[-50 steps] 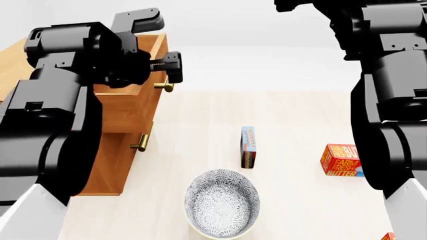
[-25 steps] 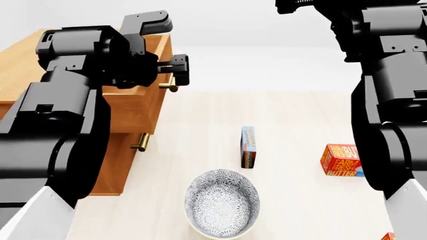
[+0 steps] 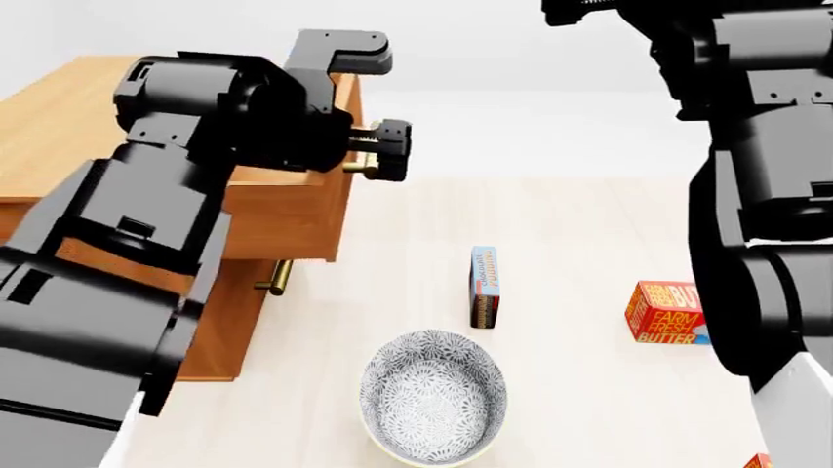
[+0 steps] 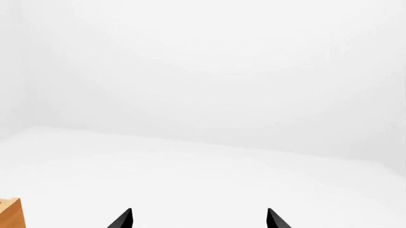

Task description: Put the chocolate pudding in the top drawer of the cabinet and close it.

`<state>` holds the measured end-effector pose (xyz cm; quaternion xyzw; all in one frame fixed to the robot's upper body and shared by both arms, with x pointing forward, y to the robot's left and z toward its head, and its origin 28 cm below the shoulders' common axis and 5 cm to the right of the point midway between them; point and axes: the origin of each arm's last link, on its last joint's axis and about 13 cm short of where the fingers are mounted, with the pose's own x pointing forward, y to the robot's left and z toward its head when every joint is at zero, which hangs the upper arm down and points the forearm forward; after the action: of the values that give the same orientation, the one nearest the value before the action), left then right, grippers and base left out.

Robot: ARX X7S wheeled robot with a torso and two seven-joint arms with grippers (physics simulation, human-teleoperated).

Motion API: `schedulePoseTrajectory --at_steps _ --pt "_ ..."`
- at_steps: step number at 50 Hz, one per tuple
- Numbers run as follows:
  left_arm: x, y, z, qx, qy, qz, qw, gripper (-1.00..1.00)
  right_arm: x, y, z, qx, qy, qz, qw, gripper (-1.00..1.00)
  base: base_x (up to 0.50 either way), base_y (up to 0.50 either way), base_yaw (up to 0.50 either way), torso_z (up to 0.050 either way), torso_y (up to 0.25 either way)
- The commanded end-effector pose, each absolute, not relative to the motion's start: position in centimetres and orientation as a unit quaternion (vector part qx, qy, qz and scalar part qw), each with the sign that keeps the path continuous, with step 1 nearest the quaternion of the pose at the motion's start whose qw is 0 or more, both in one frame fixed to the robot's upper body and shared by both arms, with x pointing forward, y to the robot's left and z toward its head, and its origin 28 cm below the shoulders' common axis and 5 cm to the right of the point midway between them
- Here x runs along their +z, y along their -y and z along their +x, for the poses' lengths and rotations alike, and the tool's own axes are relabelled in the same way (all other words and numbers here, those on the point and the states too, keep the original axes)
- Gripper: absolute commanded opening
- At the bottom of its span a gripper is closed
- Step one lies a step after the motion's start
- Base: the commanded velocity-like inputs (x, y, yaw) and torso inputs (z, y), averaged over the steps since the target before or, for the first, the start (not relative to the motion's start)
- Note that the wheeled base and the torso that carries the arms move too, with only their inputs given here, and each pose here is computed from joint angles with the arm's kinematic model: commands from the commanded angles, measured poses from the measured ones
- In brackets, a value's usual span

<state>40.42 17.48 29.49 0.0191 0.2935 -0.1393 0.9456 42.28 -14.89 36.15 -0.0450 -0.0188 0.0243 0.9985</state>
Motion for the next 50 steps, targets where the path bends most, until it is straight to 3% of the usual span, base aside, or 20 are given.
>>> schedulePoseTrajectory --at_steps 1,30,50 --pt "28.9 -14.3 39.4 -0.225 -0.311 -0.013 0.923 1.0 36.2 15.2 42.1 0.02 0.019 -0.045 0.999 1.0 0.0 0.0 0.0 0.0 0.0" --pt "30.2 -10.6 37.7 -0.294 -0.298 0.012 0.908 1.0 36.4 15.6 41.9 0.012 0.017 -0.049 0.999 1.0 0.0 0.0 0.0 0.0 0.0" --pt "38.4 -12.9 37.4 -0.269 -0.205 0.032 0.941 1.0 36.5 15.5 42.0 0.013 0.017 -0.049 0.999 1.0 0.0 0.0 0.0 0.0 0.0"
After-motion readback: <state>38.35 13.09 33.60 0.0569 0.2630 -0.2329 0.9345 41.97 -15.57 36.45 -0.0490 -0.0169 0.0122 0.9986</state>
